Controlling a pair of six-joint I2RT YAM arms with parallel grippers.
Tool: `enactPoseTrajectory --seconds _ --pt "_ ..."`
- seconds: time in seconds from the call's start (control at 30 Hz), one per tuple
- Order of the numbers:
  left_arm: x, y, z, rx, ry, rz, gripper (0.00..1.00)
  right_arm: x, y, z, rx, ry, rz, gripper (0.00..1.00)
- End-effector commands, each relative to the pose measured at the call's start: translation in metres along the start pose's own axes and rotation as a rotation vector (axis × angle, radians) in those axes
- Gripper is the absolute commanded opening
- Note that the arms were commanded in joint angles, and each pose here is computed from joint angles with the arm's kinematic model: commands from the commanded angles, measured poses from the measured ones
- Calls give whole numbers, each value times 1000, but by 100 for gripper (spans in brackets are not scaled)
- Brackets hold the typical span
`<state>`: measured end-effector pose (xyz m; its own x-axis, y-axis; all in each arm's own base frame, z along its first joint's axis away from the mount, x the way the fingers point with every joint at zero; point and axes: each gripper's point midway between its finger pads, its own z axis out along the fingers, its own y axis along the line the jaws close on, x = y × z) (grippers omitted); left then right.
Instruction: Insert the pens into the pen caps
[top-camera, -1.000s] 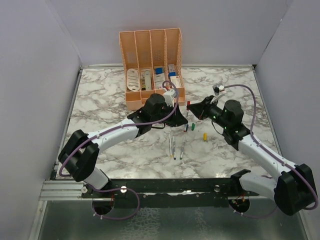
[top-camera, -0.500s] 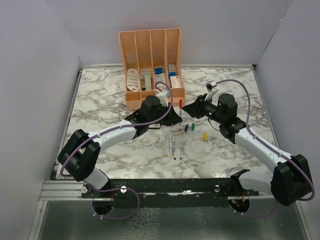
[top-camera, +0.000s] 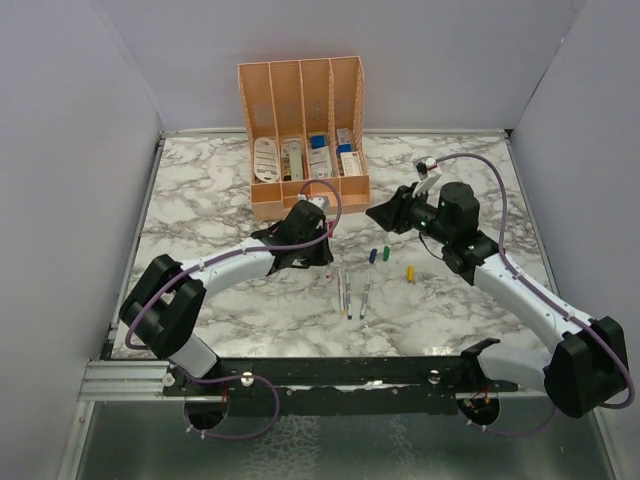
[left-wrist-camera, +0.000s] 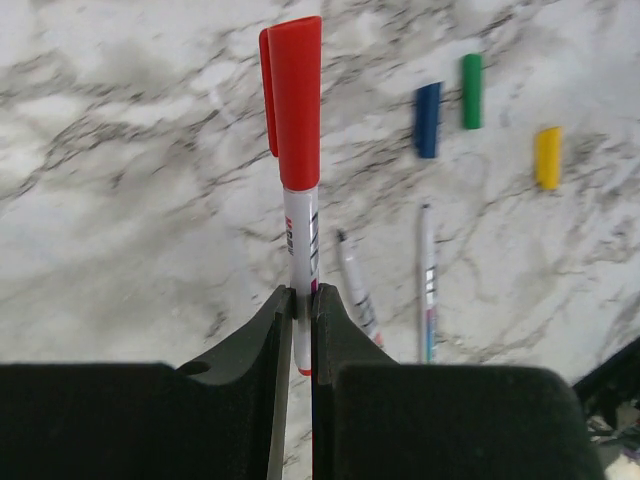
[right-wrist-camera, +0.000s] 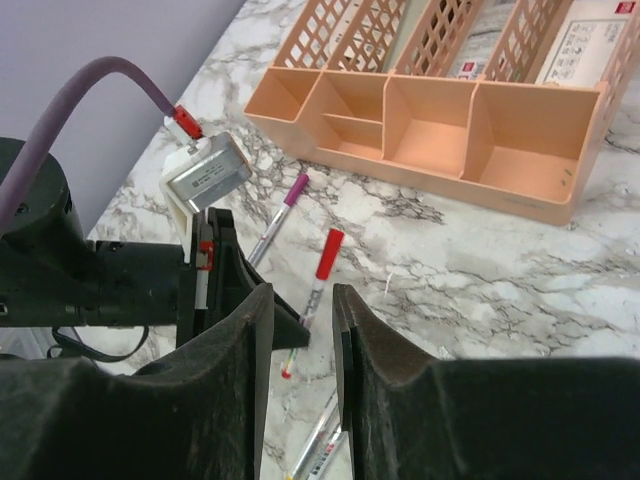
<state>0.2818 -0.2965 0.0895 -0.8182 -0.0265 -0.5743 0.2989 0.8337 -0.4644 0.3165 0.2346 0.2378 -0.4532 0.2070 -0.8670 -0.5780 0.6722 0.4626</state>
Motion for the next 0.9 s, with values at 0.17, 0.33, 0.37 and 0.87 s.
enactPoseTrajectory --seconds 0.17,0.33,0.37,0.87 --pt "1 87 -33 -329 57 -30 0 8 -18 -5 117 55 -3 30" --pt "3 110 -37 -403 99 -34 0 19 -24 -5 138 88 15 29" --pt "5 115 -36 -413 109 -32 0 20 -24 -4 138 91 18 29" --pt "2 148 -20 -511 169 -43 0 29 -27 -7 150 120 27 29"
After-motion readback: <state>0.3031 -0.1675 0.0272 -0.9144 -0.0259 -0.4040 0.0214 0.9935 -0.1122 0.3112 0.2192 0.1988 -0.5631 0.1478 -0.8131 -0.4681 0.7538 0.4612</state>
